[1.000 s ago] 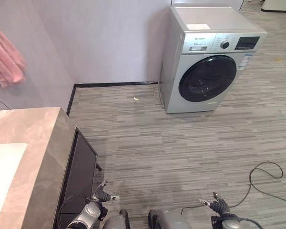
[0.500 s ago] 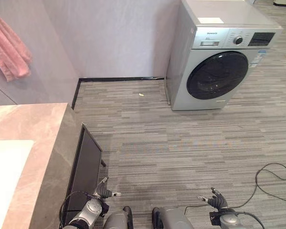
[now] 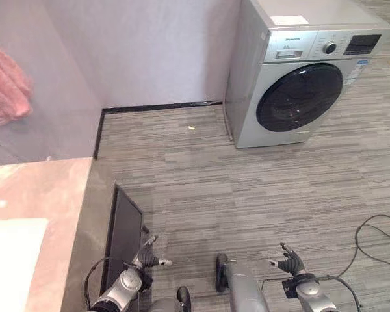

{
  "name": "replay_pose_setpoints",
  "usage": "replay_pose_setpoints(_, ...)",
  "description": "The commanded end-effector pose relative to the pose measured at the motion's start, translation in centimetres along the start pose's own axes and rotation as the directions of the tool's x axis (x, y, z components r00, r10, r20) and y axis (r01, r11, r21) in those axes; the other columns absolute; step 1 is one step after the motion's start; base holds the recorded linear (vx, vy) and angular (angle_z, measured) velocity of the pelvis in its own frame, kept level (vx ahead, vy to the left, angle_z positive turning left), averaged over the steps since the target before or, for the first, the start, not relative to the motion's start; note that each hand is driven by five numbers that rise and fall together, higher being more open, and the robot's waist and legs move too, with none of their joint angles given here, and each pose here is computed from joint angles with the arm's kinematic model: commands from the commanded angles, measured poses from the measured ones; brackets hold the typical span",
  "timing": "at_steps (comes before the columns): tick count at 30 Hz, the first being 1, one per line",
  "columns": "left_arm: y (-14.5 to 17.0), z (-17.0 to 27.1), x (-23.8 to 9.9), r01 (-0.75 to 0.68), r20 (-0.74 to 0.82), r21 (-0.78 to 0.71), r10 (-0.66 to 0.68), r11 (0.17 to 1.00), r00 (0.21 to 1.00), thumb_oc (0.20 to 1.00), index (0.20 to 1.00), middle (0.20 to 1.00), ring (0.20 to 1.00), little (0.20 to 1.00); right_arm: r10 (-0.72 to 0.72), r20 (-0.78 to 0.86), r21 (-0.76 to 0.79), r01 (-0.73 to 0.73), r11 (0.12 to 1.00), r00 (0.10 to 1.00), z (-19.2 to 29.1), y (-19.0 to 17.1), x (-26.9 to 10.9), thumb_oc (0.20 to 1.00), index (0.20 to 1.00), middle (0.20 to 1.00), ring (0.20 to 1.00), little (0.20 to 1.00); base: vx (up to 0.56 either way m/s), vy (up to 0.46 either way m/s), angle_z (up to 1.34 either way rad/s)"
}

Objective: Put brush and paste in cup on sink, flatten towel.

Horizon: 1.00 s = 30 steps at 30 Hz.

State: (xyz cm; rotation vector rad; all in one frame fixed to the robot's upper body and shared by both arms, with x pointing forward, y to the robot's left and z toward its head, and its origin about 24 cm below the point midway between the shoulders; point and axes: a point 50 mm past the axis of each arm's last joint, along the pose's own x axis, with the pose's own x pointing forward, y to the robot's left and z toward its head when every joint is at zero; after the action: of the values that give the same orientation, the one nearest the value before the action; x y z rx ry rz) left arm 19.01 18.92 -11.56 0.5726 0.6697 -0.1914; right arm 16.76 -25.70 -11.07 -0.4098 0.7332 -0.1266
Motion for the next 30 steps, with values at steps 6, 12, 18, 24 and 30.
replay_pose_setpoints(6,0.9,3.4,1.5,-0.079,0.053,-0.159,0.089,0.984,0.995,1.000,1.000,1.000,1.000,1.000,-0.079,0.094,0.134,0.066,0.989,0.992,1.4,-1.9,-0.5,1.000,1.000,1.000,1.000,1.000,0.27,-0.304,0.55)
replay_pose_setpoints(12,1.5,3.3,1.6,-0.128,0.035,-0.136,0.134,0.982,0.990,1.000,1.000,1.000,1.000,1.000,-0.077,0.094,0.044,0.073,0.996,0.993,1.3,-2.0,-0.5,1.000,1.000,1.000,1.000,1.000,0.42,-0.028,0.23)
replay_pose_setpoints(18,2.2,2.1,1.2,-0.144,0.006,-0.158,0.147,0.977,0.989,1.000,1.000,1.000,1.000,1.000,-0.029,0.083,-0.006,0.030,1.000,0.996,1.4,-1.1,-0.2,1.000,1.000,1.000,1.000,1.000,0.44,0.113,-0.23)
replay_pose_setpoints(24,2.6,2.2,1.0,-0.127,0.034,-0.100,0.131,0.987,0.991,1.000,1.000,1.000,1.000,1.000,0.005,0.047,0.014,-0.005,1.000,0.999,0.8,0.2,-0.3,1.000,1.000,1.000,1.000,1.000,0.36,0.241,-0.32)
replay_pose_setpoints(30,3.3,2.6,1.3,-0.150,0.043,-0.082,0.154,0.985,0.987,1.000,1.000,1.000,1.000,1.000,0.061,0.086,-0.023,-0.060,0.998,0.994,1.4,0.9,-0.4,1.000,1.000,1.000,1.000,1.000,0.39,0.069,0.72)
